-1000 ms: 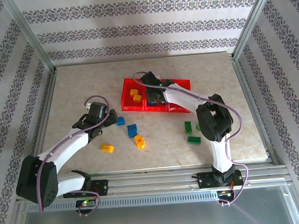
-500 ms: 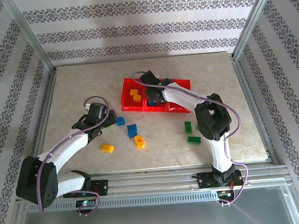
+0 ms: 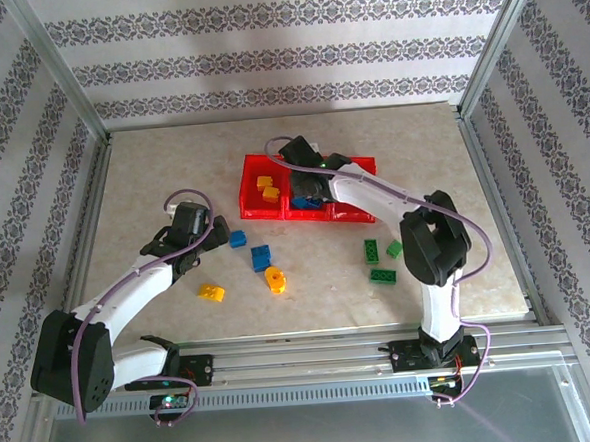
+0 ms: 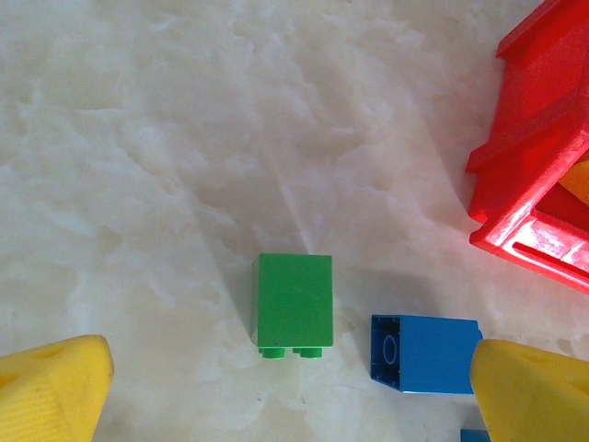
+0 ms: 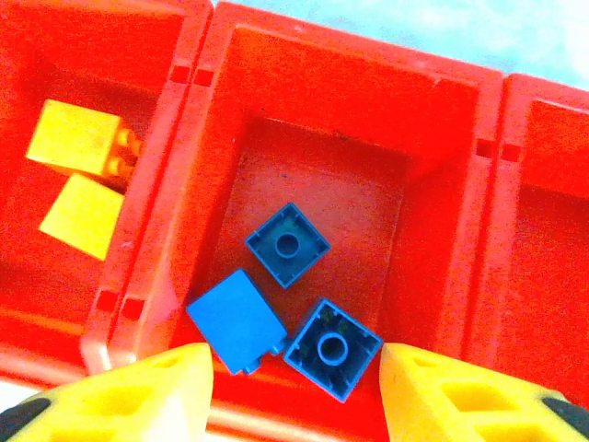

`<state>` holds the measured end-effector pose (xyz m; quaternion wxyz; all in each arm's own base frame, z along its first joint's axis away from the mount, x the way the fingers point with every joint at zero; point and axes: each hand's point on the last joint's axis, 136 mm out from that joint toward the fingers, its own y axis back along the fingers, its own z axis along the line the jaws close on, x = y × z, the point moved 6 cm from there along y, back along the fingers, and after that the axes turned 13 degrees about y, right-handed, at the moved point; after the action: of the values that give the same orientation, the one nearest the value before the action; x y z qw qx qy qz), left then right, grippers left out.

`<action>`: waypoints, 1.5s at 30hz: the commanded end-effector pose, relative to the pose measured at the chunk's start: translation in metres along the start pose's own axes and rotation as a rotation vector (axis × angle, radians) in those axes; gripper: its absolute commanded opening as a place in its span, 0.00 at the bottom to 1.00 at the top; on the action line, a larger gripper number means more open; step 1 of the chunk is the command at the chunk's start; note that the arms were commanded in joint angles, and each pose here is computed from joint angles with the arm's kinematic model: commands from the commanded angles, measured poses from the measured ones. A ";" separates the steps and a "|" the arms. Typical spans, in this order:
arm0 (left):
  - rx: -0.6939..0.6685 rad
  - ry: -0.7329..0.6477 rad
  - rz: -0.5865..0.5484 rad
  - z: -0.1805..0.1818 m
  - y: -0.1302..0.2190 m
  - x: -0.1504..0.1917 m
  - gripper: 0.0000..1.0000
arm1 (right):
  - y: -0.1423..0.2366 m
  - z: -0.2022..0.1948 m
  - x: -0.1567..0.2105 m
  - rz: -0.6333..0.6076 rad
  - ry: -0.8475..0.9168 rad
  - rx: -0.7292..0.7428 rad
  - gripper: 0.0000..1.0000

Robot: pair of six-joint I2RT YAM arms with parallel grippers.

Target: Sort the legos into containers by color

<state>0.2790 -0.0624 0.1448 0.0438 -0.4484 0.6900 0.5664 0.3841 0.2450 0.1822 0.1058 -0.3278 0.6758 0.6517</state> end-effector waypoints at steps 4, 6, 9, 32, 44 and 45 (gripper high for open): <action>-0.006 0.021 0.001 0.006 0.001 0.000 1.00 | 0.032 -0.011 0.023 -0.013 -0.062 0.023 0.53; -0.004 0.019 0.001 0.006 0.001 0.000 1.00 | 0.038 -0.016 0.034 -0.008 -0.079 0.029 0.54; -0.002 0.020 0.003 0.005 0.000 0.000 1.00 | 0.050 -0.026 0.053 -0.004 -0.112 0.046 0.56; 0.031 0.040 0.038 -0.004 -0.010 0.002 1.00 | 0.061 -0.123 0.195 0.174 -0.520 0.157 0.68; 0.030 0.043 0.051 -0.004 -0.013 0.004 1.00 | 0.041 -0.142 0.219 0.220 -0.656 0.119 0.69; 0.029 0.044 0.051 -0.004 -0.013 0.005 1.00 | 0.039 -0.142 0.218 0.220 -0.657 0.116 0.69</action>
<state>0.2818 -0.0682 0.1327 0.0250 -0.4309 0.7073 0.5599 0.2311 0.0375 0.1126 0.2624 -0.0223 0.6879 0.6763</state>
